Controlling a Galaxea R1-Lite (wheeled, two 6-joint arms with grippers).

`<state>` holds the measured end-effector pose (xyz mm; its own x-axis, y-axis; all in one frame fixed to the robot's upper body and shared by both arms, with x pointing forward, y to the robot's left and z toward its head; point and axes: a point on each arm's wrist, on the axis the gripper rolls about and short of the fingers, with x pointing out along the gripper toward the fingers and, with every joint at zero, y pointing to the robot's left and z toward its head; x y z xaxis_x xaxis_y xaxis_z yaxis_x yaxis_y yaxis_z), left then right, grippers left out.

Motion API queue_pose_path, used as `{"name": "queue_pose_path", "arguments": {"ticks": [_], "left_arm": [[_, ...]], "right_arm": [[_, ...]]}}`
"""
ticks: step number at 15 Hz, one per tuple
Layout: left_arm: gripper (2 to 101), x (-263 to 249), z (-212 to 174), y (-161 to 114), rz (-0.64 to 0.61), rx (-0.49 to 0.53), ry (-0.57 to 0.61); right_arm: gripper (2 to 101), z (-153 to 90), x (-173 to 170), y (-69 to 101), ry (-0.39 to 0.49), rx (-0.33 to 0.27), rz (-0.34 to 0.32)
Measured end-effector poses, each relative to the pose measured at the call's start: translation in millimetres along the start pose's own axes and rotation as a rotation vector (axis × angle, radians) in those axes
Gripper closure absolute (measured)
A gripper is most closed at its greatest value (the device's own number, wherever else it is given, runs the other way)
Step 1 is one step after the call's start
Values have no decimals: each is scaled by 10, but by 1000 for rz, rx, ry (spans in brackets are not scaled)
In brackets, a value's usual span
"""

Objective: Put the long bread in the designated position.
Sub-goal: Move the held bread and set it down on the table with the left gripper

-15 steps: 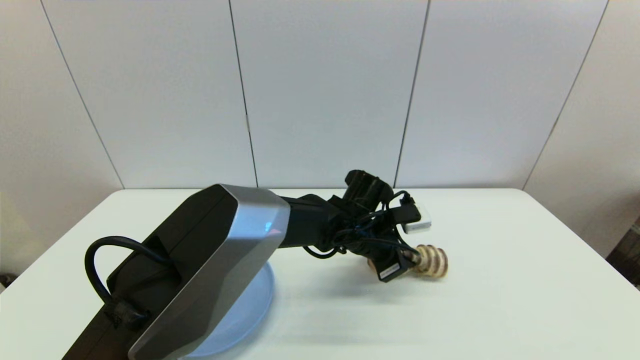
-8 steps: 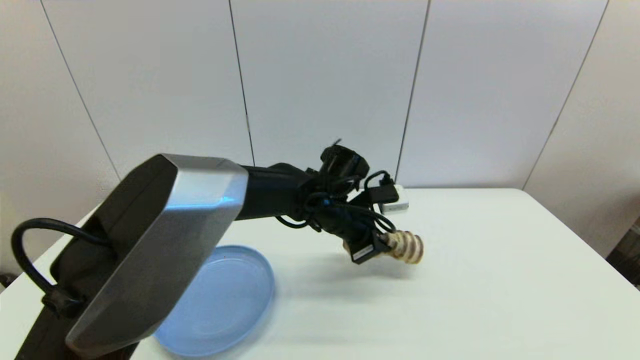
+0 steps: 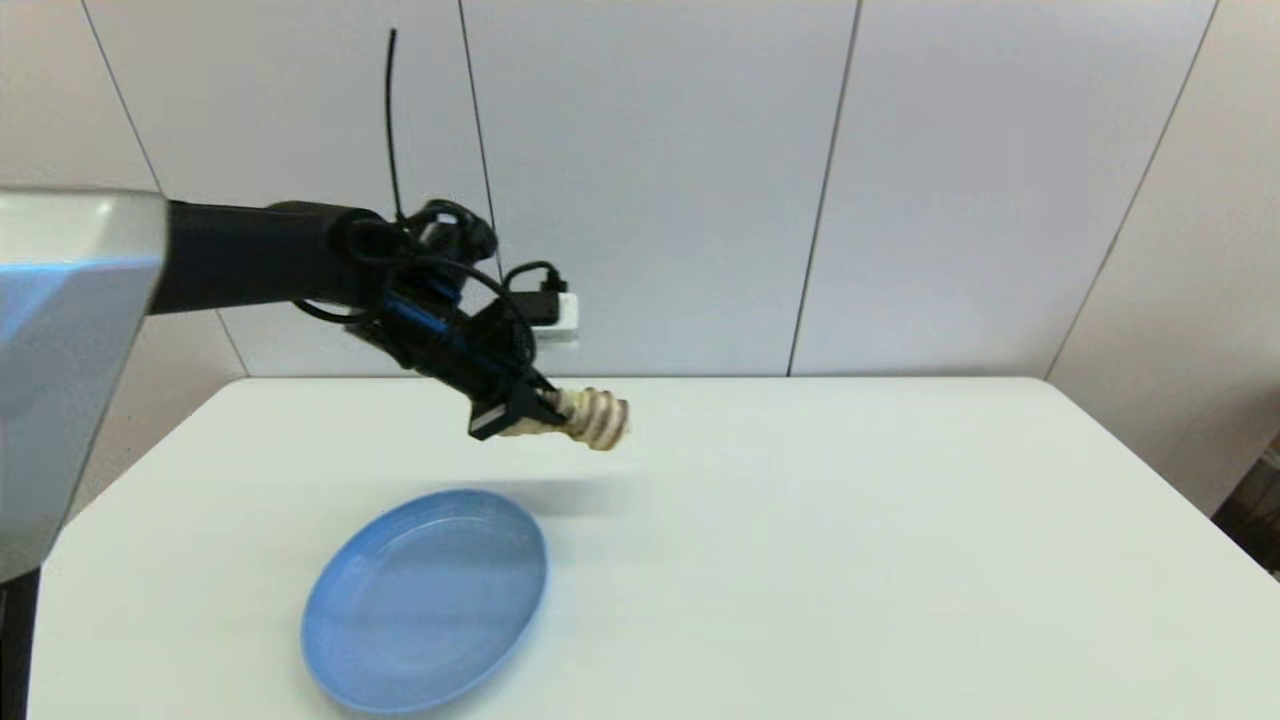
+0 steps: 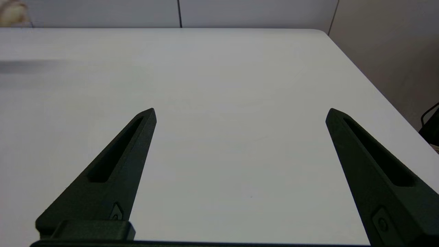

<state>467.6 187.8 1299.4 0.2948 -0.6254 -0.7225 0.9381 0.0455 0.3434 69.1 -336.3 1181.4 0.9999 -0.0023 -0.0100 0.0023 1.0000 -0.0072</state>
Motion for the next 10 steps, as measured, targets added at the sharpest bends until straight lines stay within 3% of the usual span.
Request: {"name": "queue_pose_path", "arguments": {"ticks": [5, 10], "left_arm": [[903, -505, -578, 48, -18, 23, 26], [903, -536, -977, 134, -18, 60, -46]], "right_arm": [[43, 0, 0, 0, 0, 0, 1], [43, 0, 0, 0, 0, 0, 0]]}}
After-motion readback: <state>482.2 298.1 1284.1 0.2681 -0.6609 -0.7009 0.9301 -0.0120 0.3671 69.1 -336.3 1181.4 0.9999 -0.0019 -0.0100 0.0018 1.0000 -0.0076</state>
